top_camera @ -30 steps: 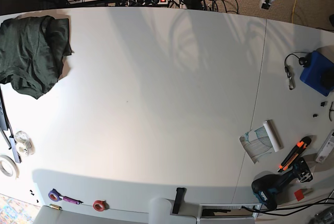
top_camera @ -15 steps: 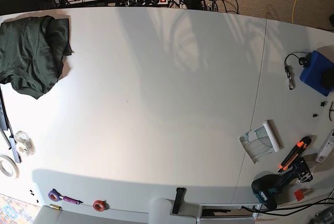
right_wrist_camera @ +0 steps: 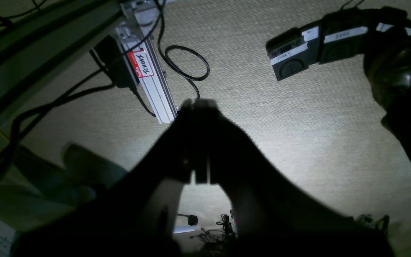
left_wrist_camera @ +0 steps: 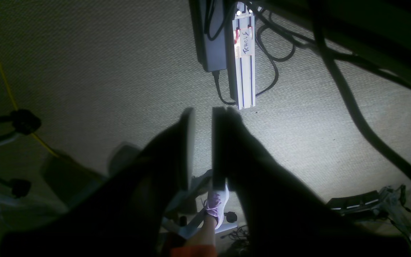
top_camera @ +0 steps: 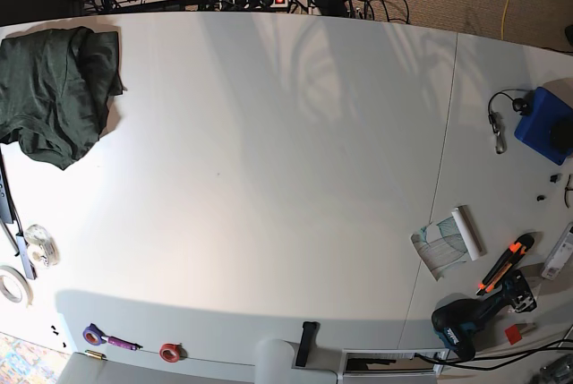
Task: Layout the t-shirt on the table in an organized manner, then fold the t-shirt properly
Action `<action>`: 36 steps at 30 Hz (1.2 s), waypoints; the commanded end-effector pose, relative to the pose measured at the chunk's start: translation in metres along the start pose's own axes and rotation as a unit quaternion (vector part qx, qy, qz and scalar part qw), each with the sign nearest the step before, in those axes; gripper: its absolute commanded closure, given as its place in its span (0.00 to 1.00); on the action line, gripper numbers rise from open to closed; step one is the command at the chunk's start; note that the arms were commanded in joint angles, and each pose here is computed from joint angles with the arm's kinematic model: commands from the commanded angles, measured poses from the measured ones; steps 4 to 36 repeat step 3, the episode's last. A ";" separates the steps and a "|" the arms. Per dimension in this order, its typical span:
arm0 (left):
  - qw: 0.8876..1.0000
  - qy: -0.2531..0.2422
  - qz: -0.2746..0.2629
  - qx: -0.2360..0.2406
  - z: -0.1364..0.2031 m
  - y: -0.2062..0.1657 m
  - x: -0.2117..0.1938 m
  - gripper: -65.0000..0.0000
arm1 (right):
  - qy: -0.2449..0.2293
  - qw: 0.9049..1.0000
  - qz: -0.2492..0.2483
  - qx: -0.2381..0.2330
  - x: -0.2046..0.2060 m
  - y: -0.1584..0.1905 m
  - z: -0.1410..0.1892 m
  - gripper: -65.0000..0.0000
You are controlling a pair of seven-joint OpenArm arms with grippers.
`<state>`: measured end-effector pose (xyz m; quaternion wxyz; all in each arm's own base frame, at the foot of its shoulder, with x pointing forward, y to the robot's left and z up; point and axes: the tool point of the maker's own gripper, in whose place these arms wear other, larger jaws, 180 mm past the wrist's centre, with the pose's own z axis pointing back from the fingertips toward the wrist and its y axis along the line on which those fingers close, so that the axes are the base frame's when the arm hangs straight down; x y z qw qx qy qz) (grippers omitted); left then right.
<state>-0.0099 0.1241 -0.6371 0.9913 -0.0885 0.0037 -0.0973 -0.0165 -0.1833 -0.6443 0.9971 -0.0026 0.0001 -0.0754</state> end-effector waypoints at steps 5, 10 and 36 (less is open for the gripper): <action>1.000 0.000 0.000 -0.001 0.001 0.001 -0.002 0.87 | -0.011 1.000 -0.003 0.009 0.008 0.008 0.001 1.00; 1.000 0.000 0.000 -0.001 0.001 0.001 -0.002 0.87 | -0.011 1.000 -0.003 0.009 0.008 0.008 0.001 1.00; 1.000 0.000 0.000 -0.001 0.001 0.001 -0.002 0.87 | -0.011 1.000 -0.003 0.009 0.008 0.008 0.001 1.00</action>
